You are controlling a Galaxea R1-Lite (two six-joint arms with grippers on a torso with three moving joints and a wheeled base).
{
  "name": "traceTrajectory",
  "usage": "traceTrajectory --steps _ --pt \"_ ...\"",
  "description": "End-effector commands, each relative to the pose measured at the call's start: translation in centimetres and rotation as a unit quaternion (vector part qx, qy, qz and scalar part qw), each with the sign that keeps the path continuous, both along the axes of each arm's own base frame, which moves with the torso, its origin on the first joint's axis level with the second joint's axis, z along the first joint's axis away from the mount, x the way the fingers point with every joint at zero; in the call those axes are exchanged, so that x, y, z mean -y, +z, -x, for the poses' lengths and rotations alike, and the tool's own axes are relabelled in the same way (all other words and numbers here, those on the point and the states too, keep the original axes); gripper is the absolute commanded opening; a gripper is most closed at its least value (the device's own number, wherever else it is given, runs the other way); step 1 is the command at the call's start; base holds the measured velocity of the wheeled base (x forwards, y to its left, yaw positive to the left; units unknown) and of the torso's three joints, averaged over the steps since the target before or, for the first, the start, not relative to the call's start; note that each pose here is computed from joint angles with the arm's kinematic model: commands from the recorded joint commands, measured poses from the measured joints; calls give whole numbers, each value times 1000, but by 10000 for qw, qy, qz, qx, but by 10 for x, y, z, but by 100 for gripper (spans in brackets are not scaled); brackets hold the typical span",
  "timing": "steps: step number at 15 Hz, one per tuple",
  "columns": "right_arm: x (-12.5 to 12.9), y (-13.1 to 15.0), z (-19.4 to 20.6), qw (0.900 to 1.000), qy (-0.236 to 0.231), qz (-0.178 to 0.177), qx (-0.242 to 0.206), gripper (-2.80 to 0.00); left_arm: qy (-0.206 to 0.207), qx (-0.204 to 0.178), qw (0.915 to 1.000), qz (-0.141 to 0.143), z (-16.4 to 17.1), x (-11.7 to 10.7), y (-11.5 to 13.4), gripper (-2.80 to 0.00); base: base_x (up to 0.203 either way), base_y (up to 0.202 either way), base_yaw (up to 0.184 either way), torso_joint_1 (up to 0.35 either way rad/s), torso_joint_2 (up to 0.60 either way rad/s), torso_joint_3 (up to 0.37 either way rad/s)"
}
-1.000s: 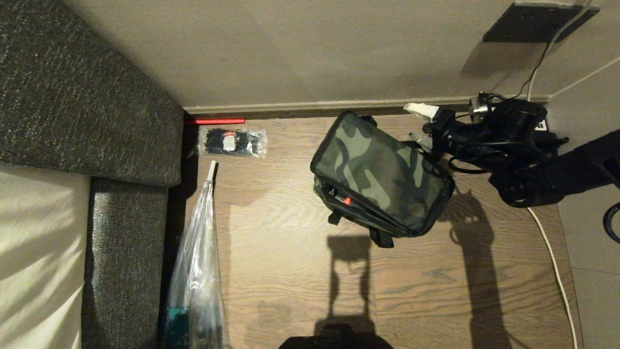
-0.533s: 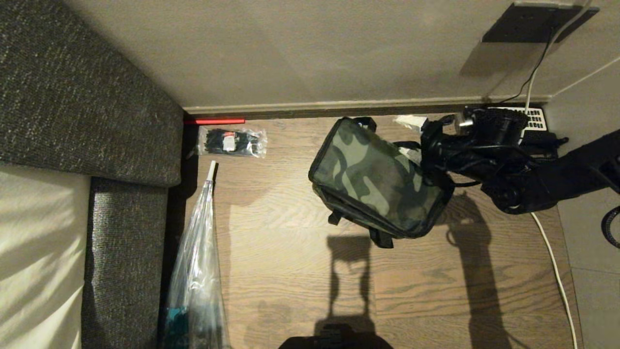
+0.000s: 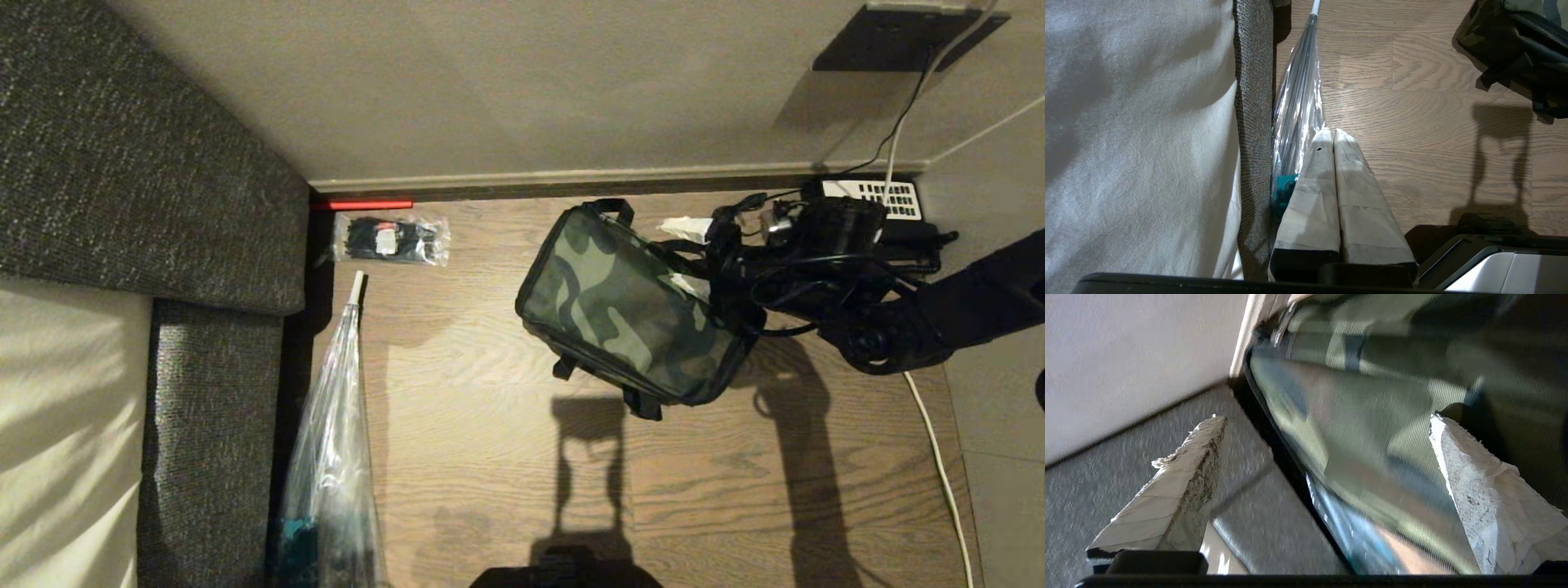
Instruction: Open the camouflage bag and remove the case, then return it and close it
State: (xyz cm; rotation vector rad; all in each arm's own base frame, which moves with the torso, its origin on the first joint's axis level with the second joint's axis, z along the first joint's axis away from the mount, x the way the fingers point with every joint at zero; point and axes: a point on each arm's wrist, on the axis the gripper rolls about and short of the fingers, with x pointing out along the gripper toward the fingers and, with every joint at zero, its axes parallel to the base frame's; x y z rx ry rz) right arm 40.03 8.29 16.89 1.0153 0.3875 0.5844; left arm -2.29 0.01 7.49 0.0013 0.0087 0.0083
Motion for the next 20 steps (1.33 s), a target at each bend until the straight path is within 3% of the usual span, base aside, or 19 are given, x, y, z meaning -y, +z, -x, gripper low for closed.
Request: traceTrajectory --steps 1,4,7,8,13,14,15,17,20 --pt "3 8 16 10000 -22 -10 17 0 5 5 10000 -1 0 0 0 -280 0 0 0 0 0 0" --pt "5 -5 36 9992 -42 128 -381 0 5 5 10000 -1 0 0 0 -280 0 0 0 0 0 0" --pt "-1 -26 53 9961 -16 767 -443 0 5 5 10000 -1 0 0 0 -280 0 0 0 0 0 0" --pt "-2 -23 58 9951 -85 926 -338 0 5 5 10000 -1 0 0 0 -280 0 0 0 0 0 0" --pt "9 30 103 9960 -175 831 283 0 5 5 10000 -1 0 0 0 -280 0 0 0 0 0 0" --pt "13 40 120 9957 -182 805 428 -111 5 5 10000 -1 0 0 0 -280 0 0 0 0 0 0" --pt "17 48 137 9948 -195 811 578 -280 5 5 10000 -1 0 0 0 -280 0 0 0 0 0 0" --pt "25 56 175 9910 -204 1018 844 -280 5 5 10000 -1 0 0 0 -280 0 0 0 0 0 0" --pt "38 54 234 9798 -185 1651 1116 -280 5 5 10000 -1 0 0 0 -280 0 0 0 0 0 0"
